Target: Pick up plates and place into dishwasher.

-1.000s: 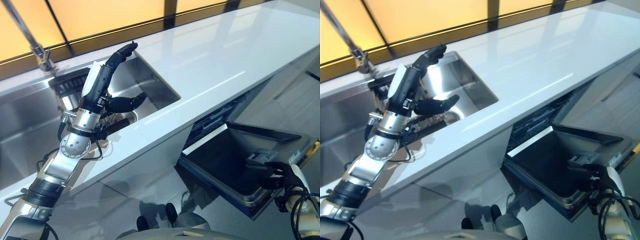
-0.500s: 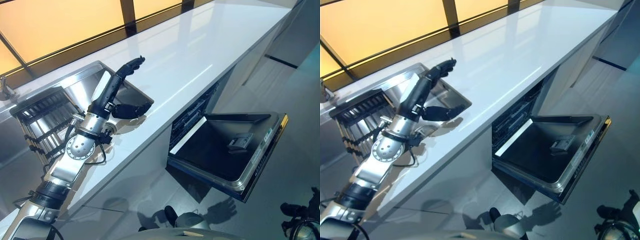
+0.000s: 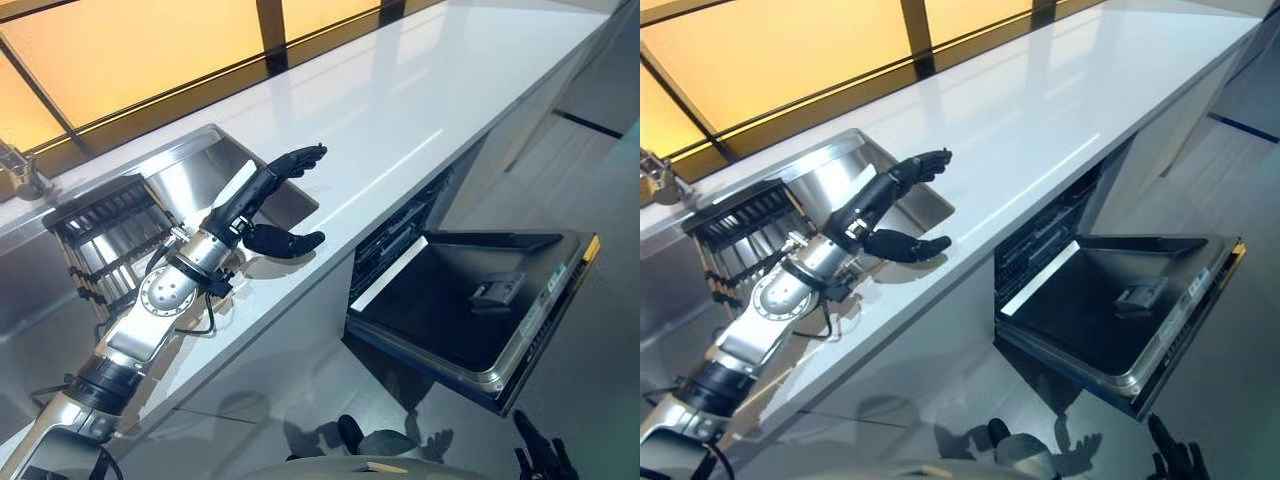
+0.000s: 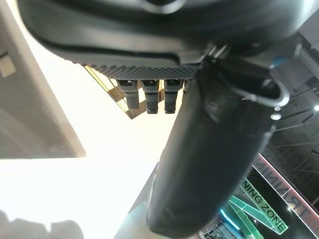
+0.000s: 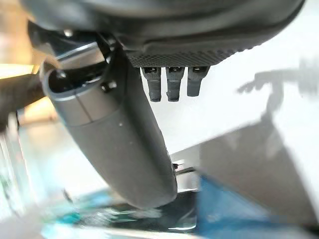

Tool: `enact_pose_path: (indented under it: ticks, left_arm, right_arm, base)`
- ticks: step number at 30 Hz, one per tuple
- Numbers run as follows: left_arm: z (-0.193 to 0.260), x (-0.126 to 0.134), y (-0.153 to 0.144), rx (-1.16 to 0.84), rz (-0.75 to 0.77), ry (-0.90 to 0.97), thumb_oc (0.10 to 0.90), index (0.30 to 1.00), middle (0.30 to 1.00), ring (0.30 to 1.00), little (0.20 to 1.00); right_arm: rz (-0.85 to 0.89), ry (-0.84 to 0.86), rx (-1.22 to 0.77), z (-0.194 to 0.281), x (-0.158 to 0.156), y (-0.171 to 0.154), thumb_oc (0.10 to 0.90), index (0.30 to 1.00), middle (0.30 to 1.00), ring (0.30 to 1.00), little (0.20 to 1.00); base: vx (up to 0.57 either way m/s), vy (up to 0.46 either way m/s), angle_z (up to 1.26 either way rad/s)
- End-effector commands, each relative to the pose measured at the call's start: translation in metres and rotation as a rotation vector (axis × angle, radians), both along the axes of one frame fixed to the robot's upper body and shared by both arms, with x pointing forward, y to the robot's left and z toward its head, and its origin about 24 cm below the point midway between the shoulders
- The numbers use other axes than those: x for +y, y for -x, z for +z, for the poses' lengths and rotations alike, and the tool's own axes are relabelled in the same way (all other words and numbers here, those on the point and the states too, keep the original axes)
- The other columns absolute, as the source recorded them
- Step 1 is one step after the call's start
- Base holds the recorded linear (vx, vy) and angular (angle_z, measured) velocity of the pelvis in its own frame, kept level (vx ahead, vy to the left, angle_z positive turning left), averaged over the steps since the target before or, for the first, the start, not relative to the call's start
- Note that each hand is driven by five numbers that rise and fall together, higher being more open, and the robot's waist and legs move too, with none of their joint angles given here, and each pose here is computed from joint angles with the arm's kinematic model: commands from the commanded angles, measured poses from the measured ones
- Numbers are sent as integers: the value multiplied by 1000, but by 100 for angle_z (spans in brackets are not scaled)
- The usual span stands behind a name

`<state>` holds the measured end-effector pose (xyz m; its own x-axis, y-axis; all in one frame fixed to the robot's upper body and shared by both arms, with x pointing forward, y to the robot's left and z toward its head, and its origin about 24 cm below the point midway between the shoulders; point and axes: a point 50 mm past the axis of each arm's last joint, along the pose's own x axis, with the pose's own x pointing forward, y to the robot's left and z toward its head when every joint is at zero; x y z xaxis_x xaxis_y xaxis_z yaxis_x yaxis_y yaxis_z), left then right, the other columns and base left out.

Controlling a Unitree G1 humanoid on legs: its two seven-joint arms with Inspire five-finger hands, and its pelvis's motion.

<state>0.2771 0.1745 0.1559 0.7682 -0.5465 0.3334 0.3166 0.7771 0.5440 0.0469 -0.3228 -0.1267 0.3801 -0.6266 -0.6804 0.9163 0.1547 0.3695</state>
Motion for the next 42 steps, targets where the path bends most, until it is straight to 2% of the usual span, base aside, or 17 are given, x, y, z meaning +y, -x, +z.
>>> enact_pose_path:
  ticks: [1, 3, 4, 6, 11, 15, 16, 22, 28, 34, 42]
  left_arm:
    - [63, -16, -1, -232, -128, 111, 800, 900, 900, 900, 900]
    - [66, -19, 1, -248, -143, 117, 800, 900, 900, 900, 900]
    - [66, -20, 2, -250, -145, 119, 800, 900, 900, 900, 900]
    - [67, -23, 3, -268, -148, 138, 800, 900, 900, 900, 900]
    - [59, -22, 4, -279, -147, 144, 800, 900, 900, 900, 900]
    - [58, -23, 6, -291, -148, 141, 800, 900, 900, 900, 900]
    - [57, -23, 4, -295, -148, 137, 800, 900, 900, 900, 900]
    - [54, -22, 3, -300, -148, 138, 800, 900, 900, 900, 900]
    - [53, -22, 1, -292, -144, 127, 800, 900, 900, 900, 900]
    - [49, -20, -1, -281, -139, 119, 800, 900, 900, 900, 900]
    - [45, -19, -2, -275, -145, 107, 800, 900, 900, 900, 900]
  right_arm:
    - [-63, 139, -321, 36, -51, -23, 800, 900, 900, 900, 900]
    - [51, 122, -468, 43, -49, -43, 800, 900, 900, 900, 900]
    - [68, 123, -479, 44, -48, -46, 800, 900, 900, 900, 900]
    - [284, 149, -591, 52, -37, -71, 800, 900, 900, 900, 900]
    - [639, 223, -806, 79, -11, -118, 800, 900, 900, 900, 900]
    - [753, 265, -852, 96, -1, -141, 800, 900, 900, 900, 900]
    - [822, 299, -906, 116, 0, -161, 800, 900, 900, 900, 900]
    - [972, 254, -1038, 157, 9, -203, 800, 900, 900, 900, 900]
    - [1109, 212, -1044, 176, 22, -228, 800, 900, 900, 900, 900]
    - [1203, 218, -1052, 190, 43, -245, 800, 900, 900, 900, 900]
    - [1196, 216, -1061, 190, 58, -253, 800, 900, 900, 900, 900]
  base:
    - [8, -32, 8]
    - [9, -28, 14]
    - [6, -20, 21]
    - [4, -16, 20]
    - [5, -19, 13]
    - [-18, -10, -1]
    - [-36, -5, -21]
    - [-9, -1, -23]
    - [7, -12, 3]
    - [18, -31, 12]
    - [20, -12, 20]
